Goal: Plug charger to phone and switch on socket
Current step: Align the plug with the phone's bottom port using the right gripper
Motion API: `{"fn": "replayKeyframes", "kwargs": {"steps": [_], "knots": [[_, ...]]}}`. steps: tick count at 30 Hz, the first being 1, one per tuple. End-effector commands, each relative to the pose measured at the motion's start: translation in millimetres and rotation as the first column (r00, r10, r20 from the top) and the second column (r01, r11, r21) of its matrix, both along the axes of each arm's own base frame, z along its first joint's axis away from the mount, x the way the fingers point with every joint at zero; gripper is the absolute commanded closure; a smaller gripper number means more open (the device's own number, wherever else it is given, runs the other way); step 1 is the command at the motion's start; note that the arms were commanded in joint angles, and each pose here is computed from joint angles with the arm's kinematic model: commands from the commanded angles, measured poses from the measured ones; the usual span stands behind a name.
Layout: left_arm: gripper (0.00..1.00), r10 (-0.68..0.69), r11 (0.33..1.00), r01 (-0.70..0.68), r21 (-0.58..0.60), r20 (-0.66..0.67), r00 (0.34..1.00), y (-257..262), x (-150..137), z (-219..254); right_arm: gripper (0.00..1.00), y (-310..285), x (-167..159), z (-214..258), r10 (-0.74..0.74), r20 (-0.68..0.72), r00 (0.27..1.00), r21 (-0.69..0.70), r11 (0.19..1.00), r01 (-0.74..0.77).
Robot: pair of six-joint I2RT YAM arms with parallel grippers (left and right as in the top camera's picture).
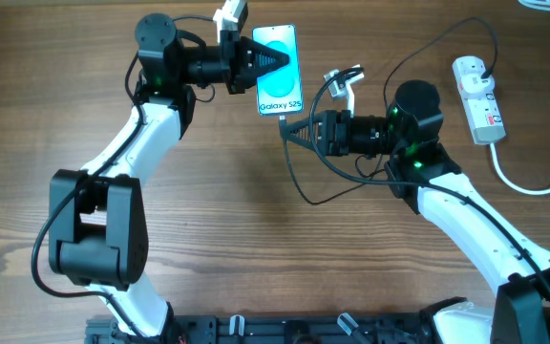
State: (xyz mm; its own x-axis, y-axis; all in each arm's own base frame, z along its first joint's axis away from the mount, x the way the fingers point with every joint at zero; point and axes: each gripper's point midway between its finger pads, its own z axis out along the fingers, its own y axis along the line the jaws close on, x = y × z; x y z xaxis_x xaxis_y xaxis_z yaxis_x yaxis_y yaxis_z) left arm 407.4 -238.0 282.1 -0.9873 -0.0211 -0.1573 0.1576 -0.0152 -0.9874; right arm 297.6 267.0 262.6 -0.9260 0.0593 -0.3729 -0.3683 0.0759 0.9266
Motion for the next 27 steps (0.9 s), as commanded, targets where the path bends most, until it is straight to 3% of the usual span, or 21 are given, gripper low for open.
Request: {"fn": "replayKeyframes", "kwargs": {"steps": [1, 27], "knots": [[0.96, -0.040, 0.999, 0.040, -0.004, 0.069, 0.997, -8, -12, 15, 0.96, 1, 3, 2, -0.009, 0.003, 1.000, 0.002, 1.000, 0.009], [0.96, -0.012, 1.000, 0.012, -0.004, 0.041, 0.999, 4, -5, 15, 0.96, 1, 5, 2, -0.027, -0.042, 0.999, 0.005, 1.000, 0.027]]}}
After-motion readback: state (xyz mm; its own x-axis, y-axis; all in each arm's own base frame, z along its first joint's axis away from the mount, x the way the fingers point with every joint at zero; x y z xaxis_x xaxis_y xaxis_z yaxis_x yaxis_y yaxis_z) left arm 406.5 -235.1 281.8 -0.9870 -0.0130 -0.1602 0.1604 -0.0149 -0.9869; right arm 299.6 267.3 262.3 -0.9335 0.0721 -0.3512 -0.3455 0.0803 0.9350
